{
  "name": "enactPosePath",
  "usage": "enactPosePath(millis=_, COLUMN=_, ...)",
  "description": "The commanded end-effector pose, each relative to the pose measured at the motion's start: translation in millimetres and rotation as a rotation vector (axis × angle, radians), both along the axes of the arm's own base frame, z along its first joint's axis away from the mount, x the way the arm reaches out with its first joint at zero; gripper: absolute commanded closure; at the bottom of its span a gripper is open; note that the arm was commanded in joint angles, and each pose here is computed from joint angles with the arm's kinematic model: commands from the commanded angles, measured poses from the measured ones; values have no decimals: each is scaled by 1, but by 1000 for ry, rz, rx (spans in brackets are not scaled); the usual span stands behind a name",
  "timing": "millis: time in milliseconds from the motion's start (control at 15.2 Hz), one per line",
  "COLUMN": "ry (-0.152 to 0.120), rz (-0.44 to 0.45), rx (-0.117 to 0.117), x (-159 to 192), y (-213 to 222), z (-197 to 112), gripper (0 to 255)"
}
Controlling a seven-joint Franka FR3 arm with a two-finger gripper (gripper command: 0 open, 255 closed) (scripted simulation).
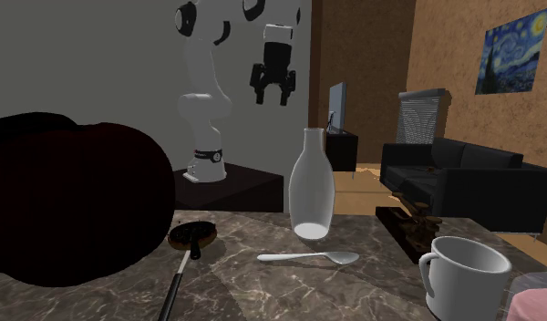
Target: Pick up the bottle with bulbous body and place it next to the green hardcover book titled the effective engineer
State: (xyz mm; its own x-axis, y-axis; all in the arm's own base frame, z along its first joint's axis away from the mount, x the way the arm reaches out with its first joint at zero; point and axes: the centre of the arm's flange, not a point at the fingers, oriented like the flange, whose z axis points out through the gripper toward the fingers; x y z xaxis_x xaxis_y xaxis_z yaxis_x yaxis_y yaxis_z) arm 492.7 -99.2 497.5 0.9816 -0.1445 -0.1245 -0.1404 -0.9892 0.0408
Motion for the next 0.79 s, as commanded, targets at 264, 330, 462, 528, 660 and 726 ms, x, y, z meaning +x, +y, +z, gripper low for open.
enactPosePath(millis=264, ry=-6, rz=4, rx=8, x=71, y=-30, z=-14, gripper=0)
enactPosePath(millis=330, ry=-7, rz=4, rx=10, x=83, y=-35, z=-17, gripper=0)
enactPosePath(millis=462, ry=-9, rz=5, rx=13, x=107, y=-45, z=-22, gripper=0)
enactPosePath(millis=528, ry=-10, rz=6, rx=14, x=119, y=-50, z=-24, gripper=0)
enactPosePath(millis=660, ry=-12, rz=7, rx=17, x=142, y=-59, z=-29, gripper=0)
enactPosePath(millis=726, ry=-13, rz=7, rx=19, x=154, y=-64, z=-32, gripper=0)
